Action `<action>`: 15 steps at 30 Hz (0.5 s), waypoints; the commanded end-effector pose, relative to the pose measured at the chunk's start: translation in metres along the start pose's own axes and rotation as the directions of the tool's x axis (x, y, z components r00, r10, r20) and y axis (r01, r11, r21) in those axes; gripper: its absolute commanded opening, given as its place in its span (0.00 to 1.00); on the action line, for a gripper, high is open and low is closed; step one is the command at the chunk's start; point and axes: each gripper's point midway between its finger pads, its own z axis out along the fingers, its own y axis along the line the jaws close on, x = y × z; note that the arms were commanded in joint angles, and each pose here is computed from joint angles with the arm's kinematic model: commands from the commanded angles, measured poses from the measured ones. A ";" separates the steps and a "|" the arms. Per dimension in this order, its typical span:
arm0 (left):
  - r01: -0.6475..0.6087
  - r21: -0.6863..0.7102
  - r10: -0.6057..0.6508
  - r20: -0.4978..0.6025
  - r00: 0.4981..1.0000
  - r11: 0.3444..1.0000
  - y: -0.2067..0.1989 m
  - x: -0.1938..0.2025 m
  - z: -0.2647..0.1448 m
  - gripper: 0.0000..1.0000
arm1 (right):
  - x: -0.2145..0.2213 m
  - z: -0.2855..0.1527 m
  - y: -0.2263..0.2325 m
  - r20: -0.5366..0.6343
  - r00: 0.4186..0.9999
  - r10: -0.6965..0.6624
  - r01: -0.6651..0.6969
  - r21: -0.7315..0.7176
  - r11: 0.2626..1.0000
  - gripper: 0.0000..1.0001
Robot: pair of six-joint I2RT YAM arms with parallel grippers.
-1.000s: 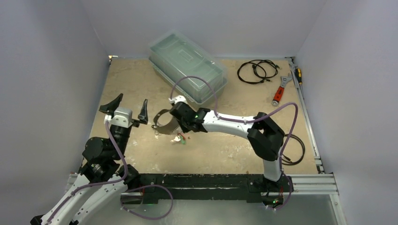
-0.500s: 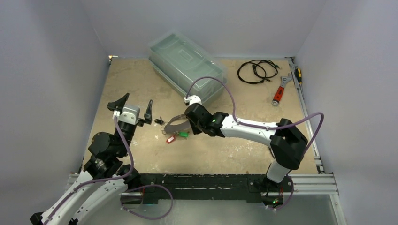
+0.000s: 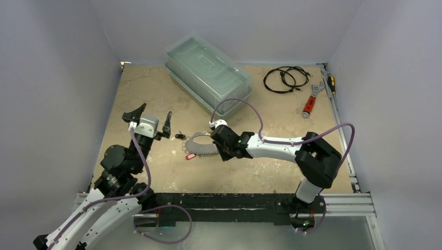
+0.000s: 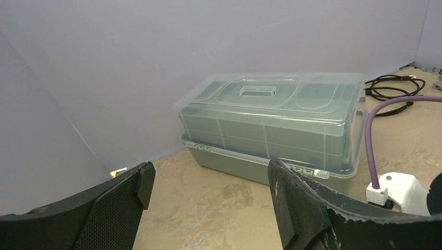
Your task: Put the keys on the keyring
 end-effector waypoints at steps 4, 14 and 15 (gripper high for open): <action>0.033 0.007 -0.033 0.034 0.999 0.999 0.000 -0.011 0.001 0.82 | 0.023 -0.016 0.009 -0.042 0.999 0.016 -0.021 -0.098 0.995 0.00; 0.036 0.011 -0.036 0.037 0.999 0.999 -0.001 -0.011 0.001 0.82 | 0.051 -0.024 0.022 -0.099 0.995 0.001 -0.016 -0.146 0.989 0.09; 0.035 0.011 -0.035 0.035 0.999 0.999 -0.001 -0.011 0.001 0.82 | 0.051 -0.025 0.021 -0.099 0.995 0.002 -0.017 -0.145 0.989 0.12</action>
